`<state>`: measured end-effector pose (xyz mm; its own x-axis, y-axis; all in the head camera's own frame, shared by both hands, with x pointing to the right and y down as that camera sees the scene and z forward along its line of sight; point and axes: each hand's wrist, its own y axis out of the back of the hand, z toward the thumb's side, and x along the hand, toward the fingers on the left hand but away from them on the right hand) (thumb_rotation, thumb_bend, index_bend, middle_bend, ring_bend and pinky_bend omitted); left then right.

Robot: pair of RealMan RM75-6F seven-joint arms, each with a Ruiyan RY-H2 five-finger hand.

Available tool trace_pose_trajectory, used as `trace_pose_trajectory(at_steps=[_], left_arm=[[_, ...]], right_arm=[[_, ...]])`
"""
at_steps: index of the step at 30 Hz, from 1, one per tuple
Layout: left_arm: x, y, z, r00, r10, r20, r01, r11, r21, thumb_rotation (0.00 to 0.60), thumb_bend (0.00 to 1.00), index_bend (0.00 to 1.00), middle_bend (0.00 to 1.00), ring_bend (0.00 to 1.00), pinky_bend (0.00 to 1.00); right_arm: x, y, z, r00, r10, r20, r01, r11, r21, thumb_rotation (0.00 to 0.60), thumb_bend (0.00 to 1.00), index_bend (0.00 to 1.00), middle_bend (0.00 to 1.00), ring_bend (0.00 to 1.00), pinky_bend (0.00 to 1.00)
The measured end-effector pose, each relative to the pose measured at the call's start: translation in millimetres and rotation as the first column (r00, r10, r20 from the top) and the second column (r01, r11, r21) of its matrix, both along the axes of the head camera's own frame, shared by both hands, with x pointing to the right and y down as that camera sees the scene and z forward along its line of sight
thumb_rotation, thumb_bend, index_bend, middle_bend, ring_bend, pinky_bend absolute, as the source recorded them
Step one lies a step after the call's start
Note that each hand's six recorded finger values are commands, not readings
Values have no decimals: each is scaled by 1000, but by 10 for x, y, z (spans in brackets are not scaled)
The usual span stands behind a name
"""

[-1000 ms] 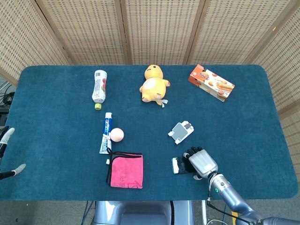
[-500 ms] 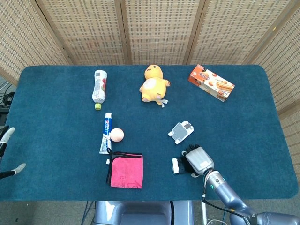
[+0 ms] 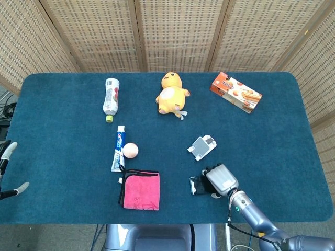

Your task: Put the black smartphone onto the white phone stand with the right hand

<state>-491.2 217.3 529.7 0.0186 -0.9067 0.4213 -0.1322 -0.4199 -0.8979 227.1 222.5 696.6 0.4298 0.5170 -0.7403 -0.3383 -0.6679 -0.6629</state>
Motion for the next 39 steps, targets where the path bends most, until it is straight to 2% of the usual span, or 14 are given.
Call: trace_pose_trajectory(at_steps=[12,19,22,28,32,39], left_arm=[[0,2,2,1000,0,1,0,1000,-1,600,0,0,0,0,0],[-1,3,3,1000,-1,0,1,1000,-5,600,0,0,0,0,0],[-3,2,3,1000,-1,-1,1,1000,-6,600,0,0,0,0,0],[-8,0,-3,1000,-3,-5,3,1000,-8,600,0,0,0,0,0],[-21,-4,-17,1000,-7,-12,7,1000,-7,600,0,0,0,0,0],[-49,-20,-30,1000,-13,-24,13,1000,-12,600,0,0,0,0,0]], right_arm=[[9,-112,-285,997,-23,77,16,995,96,600,363,467,514,446,375],[-6,-363,-560,995,-81,55,66,968,243,600,363,467,515,446,375],[-36,-458,-669,993,-120,18,108,944,311,600,363,467,515,446,375],[-155,-640,-889,979,-191,-73,204,878,433,600,363,467,515,447,381],[-248,-749,-980,956,-240,-169,293,814,501,600,363,467,515,458,382],[-442,-920,-1061,903,-279,-327,423,712,560,600,363,467,515,460,392]])
